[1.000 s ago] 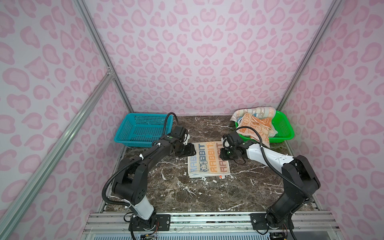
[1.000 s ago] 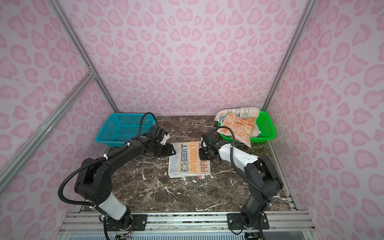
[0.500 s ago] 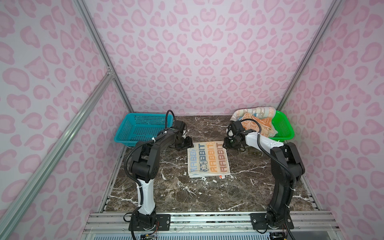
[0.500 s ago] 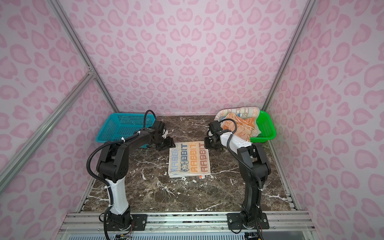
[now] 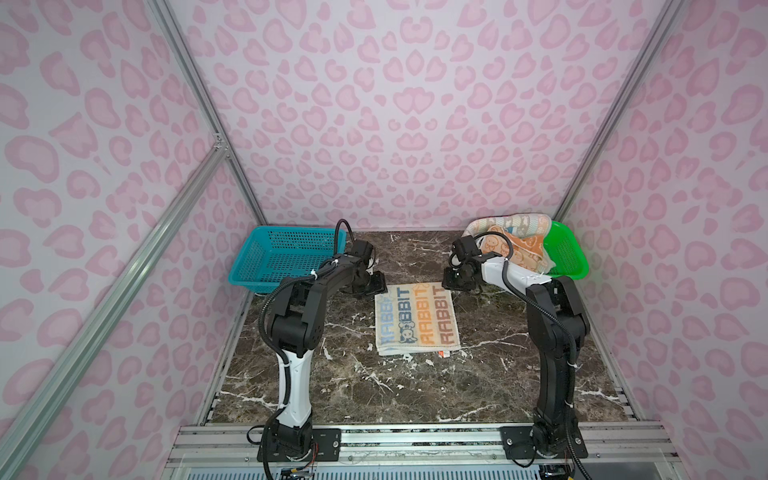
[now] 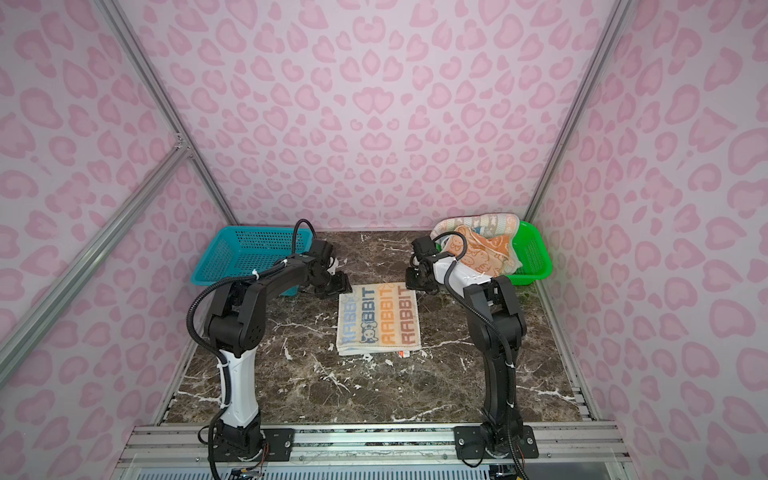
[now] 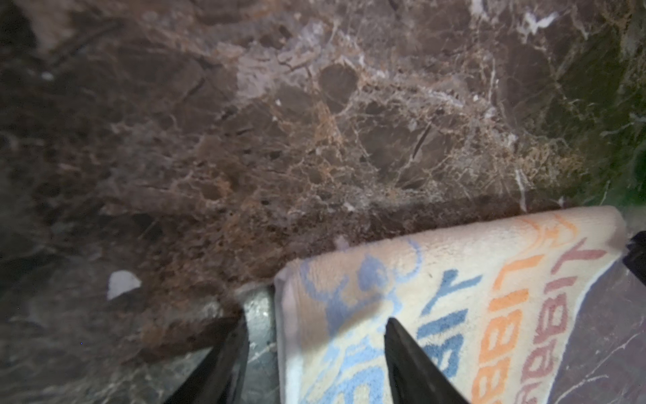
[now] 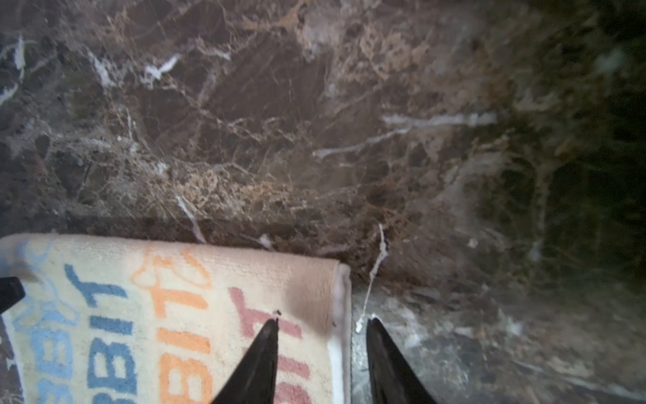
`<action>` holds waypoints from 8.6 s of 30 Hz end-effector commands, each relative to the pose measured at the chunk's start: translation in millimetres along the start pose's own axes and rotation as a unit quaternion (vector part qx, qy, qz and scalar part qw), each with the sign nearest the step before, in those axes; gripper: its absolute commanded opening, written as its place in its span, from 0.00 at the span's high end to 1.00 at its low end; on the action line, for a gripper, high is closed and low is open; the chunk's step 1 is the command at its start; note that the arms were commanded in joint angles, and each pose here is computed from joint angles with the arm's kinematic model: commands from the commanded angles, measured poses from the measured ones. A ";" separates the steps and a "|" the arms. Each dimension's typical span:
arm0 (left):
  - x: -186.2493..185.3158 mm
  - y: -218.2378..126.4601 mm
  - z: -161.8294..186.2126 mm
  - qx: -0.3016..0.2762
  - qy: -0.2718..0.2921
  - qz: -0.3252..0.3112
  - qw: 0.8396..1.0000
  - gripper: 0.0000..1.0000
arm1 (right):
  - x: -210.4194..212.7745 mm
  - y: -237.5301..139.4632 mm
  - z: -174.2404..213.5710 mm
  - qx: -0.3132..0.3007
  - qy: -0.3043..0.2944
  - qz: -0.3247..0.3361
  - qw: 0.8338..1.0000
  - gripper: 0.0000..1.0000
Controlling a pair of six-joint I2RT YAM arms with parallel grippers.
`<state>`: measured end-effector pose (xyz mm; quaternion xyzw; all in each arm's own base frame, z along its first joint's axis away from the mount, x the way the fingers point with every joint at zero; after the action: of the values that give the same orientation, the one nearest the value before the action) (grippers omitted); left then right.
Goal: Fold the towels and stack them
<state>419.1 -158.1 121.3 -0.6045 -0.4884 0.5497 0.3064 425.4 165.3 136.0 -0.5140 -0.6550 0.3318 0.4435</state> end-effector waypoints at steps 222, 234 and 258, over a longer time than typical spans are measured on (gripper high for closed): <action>60.6 -79.5 173.3 0.038 -0.139 0.118 0.982 0.01 | 128.8 -21.8 214.6 -0.022 -0.604 -0.088 0.792 0.28; 80.0 -84.3 182.2 0.027 -0.168 0.111 0.979 0.00 | 132.7 3.6 219.2 0.017 -0.657 -0.045 0.752 0.41; 53.4 -43.2 171.4 0.049 -0.223 0.189 0.955 0.01 | 144.3 -16.6 199.5 -0.109 -0.531 -0.186 0.819 1.00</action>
<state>241.1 -122.2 113.6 -0.5575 -0.3725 0.7347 0.1034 221.4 300.3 100.8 -0.1683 -0.8856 0.4328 0.0072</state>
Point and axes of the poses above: each gripper's point midway between its finger pads, its own y axis out along the fingers, its own x axis along the line the jaws close on, z = x × y, the point moved 10 cm from there along -y, back along the fingers, and after that the axes turned 2 degrees about -y, right-handed, at the moved point
